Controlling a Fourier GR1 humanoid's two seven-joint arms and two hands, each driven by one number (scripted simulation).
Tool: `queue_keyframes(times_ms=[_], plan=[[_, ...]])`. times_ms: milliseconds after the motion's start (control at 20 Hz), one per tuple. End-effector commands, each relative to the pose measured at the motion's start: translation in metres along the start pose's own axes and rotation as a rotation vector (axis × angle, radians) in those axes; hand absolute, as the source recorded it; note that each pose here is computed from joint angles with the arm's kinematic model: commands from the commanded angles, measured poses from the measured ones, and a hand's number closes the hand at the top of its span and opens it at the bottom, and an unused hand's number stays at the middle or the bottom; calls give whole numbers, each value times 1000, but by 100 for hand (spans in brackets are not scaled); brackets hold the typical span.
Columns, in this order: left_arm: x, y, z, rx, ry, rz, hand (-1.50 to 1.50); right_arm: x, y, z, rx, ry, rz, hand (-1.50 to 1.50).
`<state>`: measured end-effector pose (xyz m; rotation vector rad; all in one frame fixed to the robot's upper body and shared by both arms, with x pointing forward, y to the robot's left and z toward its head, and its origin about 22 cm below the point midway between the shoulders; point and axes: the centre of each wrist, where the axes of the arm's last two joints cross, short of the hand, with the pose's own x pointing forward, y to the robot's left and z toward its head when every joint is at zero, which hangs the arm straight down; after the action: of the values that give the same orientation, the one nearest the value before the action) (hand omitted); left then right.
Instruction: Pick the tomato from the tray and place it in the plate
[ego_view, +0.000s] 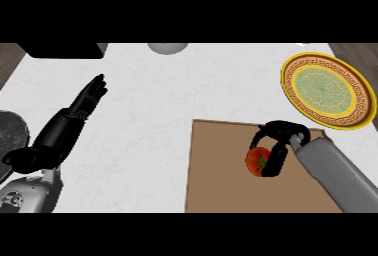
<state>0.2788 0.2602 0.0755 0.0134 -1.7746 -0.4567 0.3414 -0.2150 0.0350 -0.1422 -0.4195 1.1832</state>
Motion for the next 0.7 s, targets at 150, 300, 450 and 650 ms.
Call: queue_keyframes(times_ms=[150, 300, 450, 650], plan=[[-6, 3, 4, 13, 23, 9, 0, 42, 70, 30, -309, -243, 522, 150], [-11, 7, 14, 27, 52, 6, 0, 36, 96, 43, -470, -355, 654, 150], [-13, 12, 18, 61, 54, 3, 0, 4, 116, 49, -632, -405, 695, 150], [-5, 14, 19, 71, 34, -3, 0, -28, 136, 67, -838, -496, 662, 150]])
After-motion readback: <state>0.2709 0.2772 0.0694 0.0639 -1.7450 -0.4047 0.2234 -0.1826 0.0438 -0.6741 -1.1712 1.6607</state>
